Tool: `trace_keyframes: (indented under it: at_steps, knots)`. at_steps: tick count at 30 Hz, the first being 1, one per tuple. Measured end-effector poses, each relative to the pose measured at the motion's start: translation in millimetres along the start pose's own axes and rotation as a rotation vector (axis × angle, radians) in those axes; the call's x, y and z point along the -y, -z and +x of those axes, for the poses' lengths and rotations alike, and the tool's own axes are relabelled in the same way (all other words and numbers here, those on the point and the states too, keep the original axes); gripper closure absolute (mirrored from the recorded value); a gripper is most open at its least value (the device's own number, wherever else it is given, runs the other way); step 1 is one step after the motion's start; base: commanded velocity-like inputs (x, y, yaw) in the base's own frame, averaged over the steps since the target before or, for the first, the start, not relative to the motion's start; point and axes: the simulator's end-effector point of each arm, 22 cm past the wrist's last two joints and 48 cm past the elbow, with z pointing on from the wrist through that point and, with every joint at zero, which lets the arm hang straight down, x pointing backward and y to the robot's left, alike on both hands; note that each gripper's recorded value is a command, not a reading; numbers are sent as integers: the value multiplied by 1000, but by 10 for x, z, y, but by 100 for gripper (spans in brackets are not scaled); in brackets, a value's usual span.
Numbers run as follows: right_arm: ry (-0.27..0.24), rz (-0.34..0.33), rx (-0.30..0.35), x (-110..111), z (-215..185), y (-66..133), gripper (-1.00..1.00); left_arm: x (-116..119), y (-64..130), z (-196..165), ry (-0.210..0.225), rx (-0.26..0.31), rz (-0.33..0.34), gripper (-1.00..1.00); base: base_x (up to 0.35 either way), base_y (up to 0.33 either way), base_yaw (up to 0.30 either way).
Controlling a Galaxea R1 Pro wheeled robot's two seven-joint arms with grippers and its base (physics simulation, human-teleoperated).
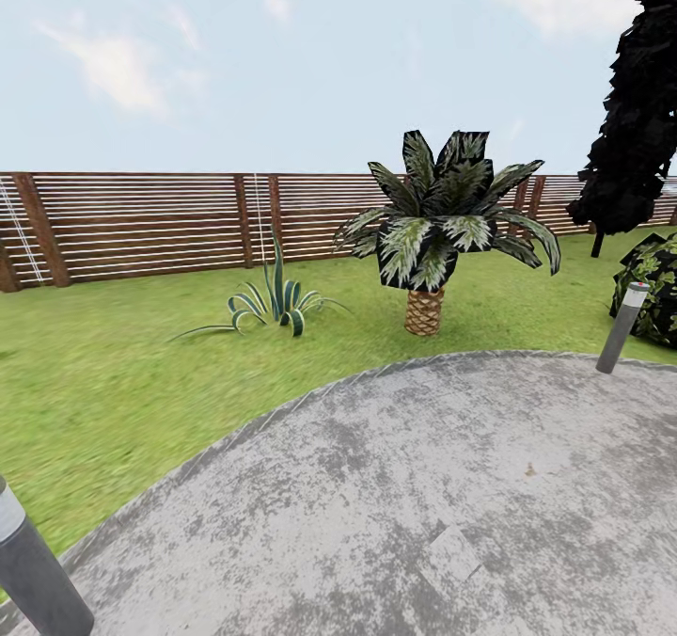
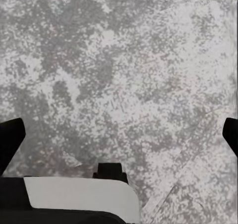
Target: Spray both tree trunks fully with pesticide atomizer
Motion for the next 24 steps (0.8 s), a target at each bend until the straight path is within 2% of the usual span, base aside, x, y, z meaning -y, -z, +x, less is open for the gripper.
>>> trace_keyframes:
  at_steps: [6,11,16,24]
  knots:
    - [-6,3,177,11,-942,-134,-100,-94,-141,-679,-2,129,-12,-100,0,0,0]
    - [-11,5,269,21,-1588,-226,-100,-101,-248,-1233,-3,212,-12,-100,0,0,0]
    - [-12,6,307,27,-1882,-259,-100,-88,-307,-1614,-6,264,-11,-100,0,0,0]
    - [-1,-6,305,-12,-1892,-270,-100,-163,-316,-1624,18,261,-24,-100,0,0,0]
